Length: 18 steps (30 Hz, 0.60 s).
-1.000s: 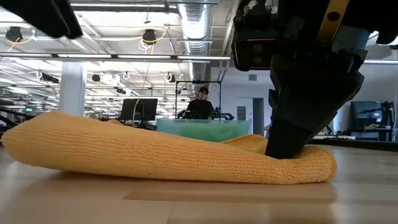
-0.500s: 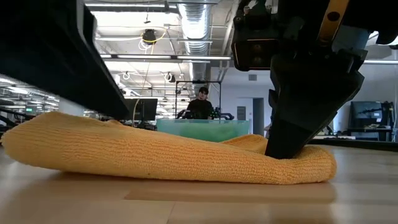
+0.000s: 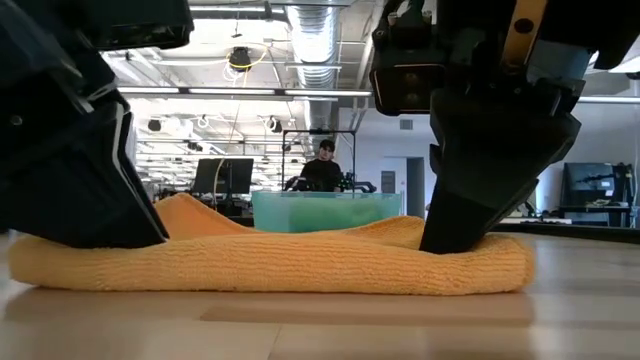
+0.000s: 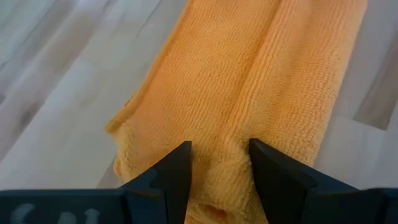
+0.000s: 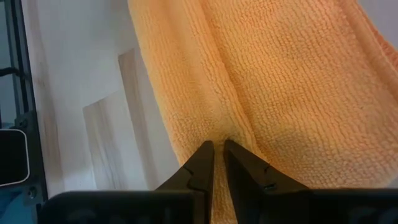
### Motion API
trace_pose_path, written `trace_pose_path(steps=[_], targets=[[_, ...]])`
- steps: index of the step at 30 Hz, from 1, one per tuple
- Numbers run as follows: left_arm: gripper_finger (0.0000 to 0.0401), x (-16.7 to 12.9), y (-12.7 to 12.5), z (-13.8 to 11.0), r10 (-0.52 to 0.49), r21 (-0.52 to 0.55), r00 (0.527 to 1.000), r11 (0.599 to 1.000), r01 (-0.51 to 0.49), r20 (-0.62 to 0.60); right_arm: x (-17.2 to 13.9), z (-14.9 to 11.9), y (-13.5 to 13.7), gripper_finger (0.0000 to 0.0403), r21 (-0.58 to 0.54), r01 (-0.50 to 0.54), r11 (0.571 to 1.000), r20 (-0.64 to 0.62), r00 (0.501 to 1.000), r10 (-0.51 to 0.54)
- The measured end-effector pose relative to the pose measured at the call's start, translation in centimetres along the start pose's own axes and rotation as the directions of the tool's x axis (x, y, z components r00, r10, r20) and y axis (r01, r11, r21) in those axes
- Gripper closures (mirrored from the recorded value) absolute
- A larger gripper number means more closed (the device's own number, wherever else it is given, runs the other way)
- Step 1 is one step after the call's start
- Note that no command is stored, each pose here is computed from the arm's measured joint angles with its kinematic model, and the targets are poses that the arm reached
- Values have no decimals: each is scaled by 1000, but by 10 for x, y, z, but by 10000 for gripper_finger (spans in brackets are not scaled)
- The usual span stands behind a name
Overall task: Roll microfiber towels into tight, uniform cylinder then place into a basket
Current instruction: Roll the orange towel
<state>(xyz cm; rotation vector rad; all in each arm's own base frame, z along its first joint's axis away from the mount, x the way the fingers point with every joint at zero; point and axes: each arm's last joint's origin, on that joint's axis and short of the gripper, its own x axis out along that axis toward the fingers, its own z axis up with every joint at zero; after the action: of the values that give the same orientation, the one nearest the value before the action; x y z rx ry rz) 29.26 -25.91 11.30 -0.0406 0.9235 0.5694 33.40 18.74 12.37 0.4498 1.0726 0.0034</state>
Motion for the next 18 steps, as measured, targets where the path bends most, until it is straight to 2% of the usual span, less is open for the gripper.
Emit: trace_pose_path(steps=[5,12,18], targets=[[249,-6,1,1,0,36,1000,999,0,-10,0,0,0,338,1,-1,1000,2,1000,1],[249,-50,-6,17,-36,105,975,994,13,219,0,0,0,338,26,3,1000,-3,1000,-3],[249,-42,-17,15,-90,130,960,990,57,265,0,-1,0,338,25,2,1000,-3,1000,-2]])
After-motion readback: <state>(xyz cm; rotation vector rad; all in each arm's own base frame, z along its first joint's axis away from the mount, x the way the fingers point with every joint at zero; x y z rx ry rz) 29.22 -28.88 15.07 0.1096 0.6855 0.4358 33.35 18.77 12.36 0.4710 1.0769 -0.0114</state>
